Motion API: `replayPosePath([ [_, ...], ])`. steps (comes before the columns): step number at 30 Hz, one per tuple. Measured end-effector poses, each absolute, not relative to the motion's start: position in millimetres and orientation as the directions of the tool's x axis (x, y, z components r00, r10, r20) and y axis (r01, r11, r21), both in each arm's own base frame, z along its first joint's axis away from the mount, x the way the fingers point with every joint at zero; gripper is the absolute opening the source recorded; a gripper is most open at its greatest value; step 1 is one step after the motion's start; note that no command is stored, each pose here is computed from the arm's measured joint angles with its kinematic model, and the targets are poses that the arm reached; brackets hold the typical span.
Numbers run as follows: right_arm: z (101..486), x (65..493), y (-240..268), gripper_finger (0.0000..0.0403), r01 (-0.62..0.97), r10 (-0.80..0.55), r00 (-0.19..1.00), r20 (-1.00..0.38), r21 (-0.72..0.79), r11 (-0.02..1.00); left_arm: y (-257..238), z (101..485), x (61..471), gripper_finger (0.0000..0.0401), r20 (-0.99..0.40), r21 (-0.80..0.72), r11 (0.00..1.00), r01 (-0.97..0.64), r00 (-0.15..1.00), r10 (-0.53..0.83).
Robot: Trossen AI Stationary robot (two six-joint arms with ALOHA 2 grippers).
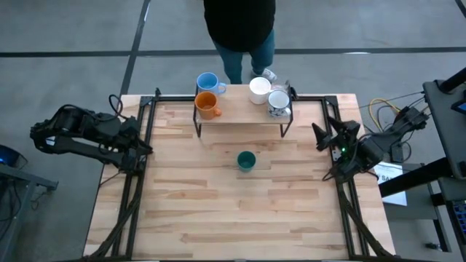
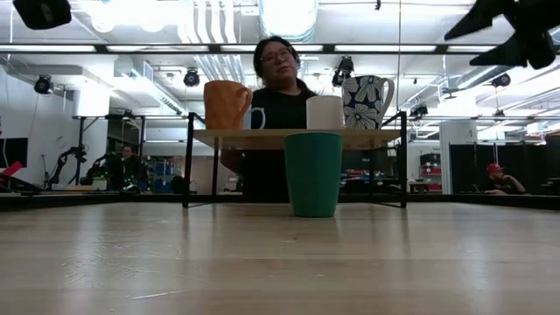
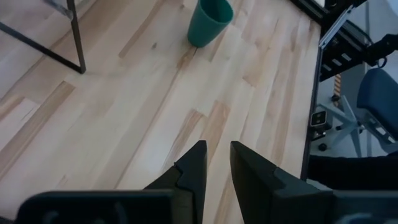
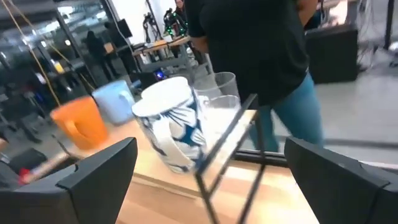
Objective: Stack small to large cups/mugs on shelf
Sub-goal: Put the green cup on the shelf
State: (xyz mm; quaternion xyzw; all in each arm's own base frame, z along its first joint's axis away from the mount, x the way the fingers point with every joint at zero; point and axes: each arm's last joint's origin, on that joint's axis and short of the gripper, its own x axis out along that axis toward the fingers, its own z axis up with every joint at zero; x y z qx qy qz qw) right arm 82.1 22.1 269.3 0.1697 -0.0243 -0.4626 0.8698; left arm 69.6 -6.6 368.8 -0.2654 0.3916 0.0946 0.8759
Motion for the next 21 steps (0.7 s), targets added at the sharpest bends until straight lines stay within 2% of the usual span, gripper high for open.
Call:
replayPosePath([
  [3,256,81,21,0.0400,0.815,-0.816,0.566,-0.118,0.233,0.531,-7,370,71,0.0057,-0.726,-0.398,0.841,-0.367,0.686,-0.043],
  [8,227,78,21,0.0400,0.852,-0.804,0.524,-0.282,0.197,0.486,-7,370,71,0.0057,-0.719,-0.397,0.845,-0.358,0.694,-0.044],
  [13,192,79,23,0.0400,0.867,-0.773,0.499,-0.393,0.247,0.434,-7,371,72,0.0057,-0.713,-0.401,0.845,-0.354,0.700,-0.044],
  [21,156,103,40,0.0400,0.778,-0.661,0.626,-0.414,0.400,0.486,-7,373,74,0.0057,-0.693,-0.377,0.874,-0.308,0.719,-0.046],
])
